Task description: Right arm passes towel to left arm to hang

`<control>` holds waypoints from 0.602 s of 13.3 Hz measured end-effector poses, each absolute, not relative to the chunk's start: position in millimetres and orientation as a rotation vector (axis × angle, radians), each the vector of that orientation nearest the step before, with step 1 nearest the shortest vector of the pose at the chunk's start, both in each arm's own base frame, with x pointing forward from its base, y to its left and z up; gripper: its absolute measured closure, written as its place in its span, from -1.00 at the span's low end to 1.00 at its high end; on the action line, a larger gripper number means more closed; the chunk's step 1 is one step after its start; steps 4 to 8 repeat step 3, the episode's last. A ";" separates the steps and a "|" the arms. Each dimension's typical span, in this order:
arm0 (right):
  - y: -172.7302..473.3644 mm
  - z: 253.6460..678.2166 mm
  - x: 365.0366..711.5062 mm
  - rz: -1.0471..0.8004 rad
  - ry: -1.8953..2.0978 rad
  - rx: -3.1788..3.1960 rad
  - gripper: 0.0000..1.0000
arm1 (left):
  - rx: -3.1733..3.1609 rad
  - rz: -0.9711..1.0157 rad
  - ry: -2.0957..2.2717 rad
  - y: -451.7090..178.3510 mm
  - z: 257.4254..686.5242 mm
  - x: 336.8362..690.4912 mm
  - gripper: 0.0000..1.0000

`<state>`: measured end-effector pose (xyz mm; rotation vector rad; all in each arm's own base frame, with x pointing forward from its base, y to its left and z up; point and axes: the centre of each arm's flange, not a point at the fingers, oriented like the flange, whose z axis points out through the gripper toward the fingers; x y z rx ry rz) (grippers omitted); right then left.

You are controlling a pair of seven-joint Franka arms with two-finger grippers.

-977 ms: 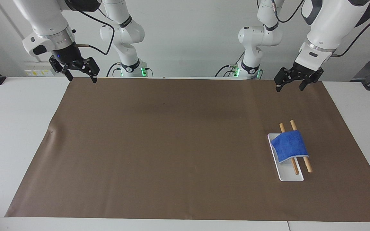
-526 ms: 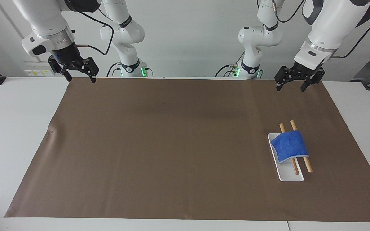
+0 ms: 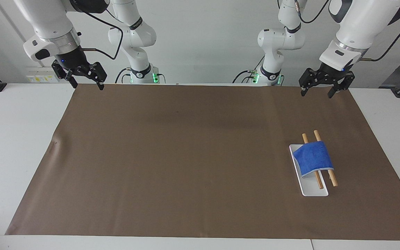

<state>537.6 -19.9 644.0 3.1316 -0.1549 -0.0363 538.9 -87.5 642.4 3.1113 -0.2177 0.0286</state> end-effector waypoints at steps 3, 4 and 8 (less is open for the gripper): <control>-19.9 643.7 537.6 -0.037 -0.155 3.132 -1.00 | 3.111 0.035 -0.220 -87.9 644.6 537.6 -1.00; -19.9 643.7 537.6 -0.037 -0.155 3.132 -1.00 | 3.111 0.035 -0.220 -87.9 644.6 537.6 -1.00; -19.9 643.7 537.6 -0.037 -0.155 3.132 -1.00 | 3.111 0.035 -0.220 -87.9 644.6 537.6 -1.00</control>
